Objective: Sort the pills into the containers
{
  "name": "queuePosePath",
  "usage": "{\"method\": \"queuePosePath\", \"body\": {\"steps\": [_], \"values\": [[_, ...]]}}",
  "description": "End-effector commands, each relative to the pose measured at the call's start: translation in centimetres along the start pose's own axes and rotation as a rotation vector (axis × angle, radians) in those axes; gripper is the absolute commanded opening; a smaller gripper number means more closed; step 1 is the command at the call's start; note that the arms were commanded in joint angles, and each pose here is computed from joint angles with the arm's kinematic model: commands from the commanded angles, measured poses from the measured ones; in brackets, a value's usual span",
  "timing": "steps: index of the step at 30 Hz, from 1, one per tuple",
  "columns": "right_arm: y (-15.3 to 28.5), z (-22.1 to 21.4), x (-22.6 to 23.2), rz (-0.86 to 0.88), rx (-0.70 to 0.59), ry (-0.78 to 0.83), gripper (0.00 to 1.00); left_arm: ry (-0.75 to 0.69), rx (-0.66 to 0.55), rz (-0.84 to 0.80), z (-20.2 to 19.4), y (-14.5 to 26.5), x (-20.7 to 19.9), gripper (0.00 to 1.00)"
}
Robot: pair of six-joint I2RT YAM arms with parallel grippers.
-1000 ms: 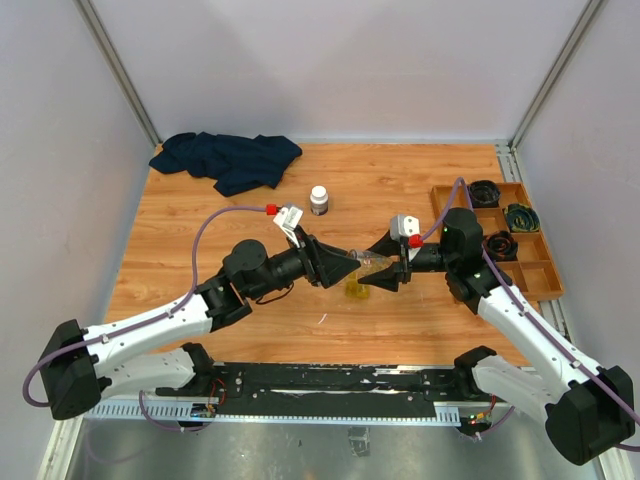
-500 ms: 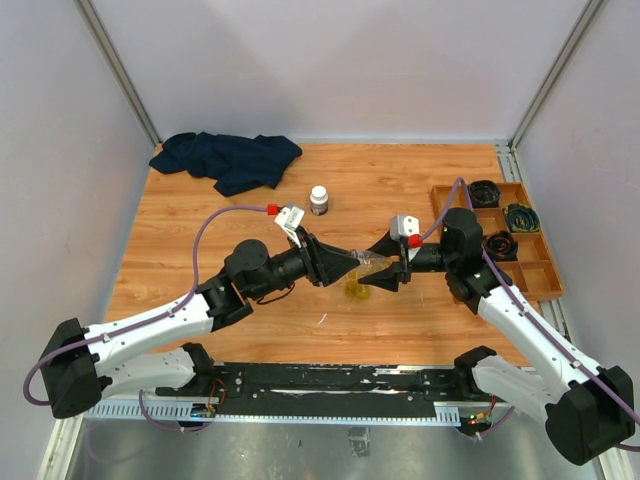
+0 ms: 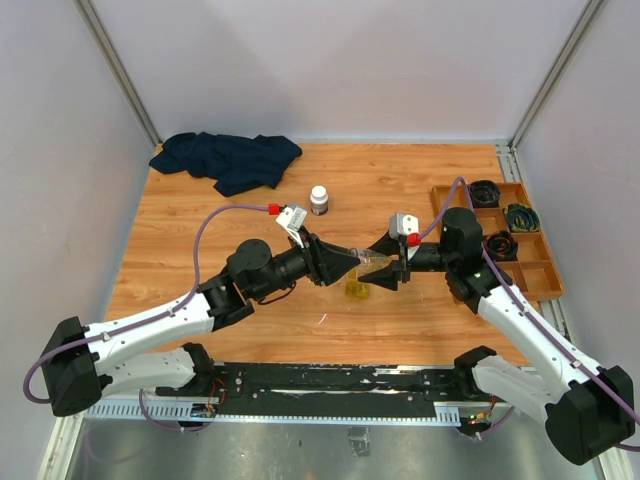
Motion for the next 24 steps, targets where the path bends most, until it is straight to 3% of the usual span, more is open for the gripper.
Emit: {"method": "queuePosePath", "body": {"steps": [1, 13, 24], "values": [[0.2, 1.8, -0.5, -0.016, -0.029, 0.063, 0.01, -0.024, -0.023, -0.034, 1.2, -0.3, -1.2, 0.25], [0.2, 2.7, 1.5, 0.101, -0.083, 0.066, 0.00, -0.048, -0.005, -0.119, -0.3, 0.1, -1.7, 0.25], [0.4, 3.1, 2.2, 0.154, -0.099, 0.067, 0.00, -0.232, -0.004, -0.249, -1.3, 0.4, -2.2, 0.22]]}}
Point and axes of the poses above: each gripper's point midway between its finger pads, its own y axis back along the fingers, its own x axis along the line the jaws close on, z = x × y, the point moved 4 cm from there along y, back along the fingers, and after that the axes turned 10 degrees about -y, right-handed, at the moved point
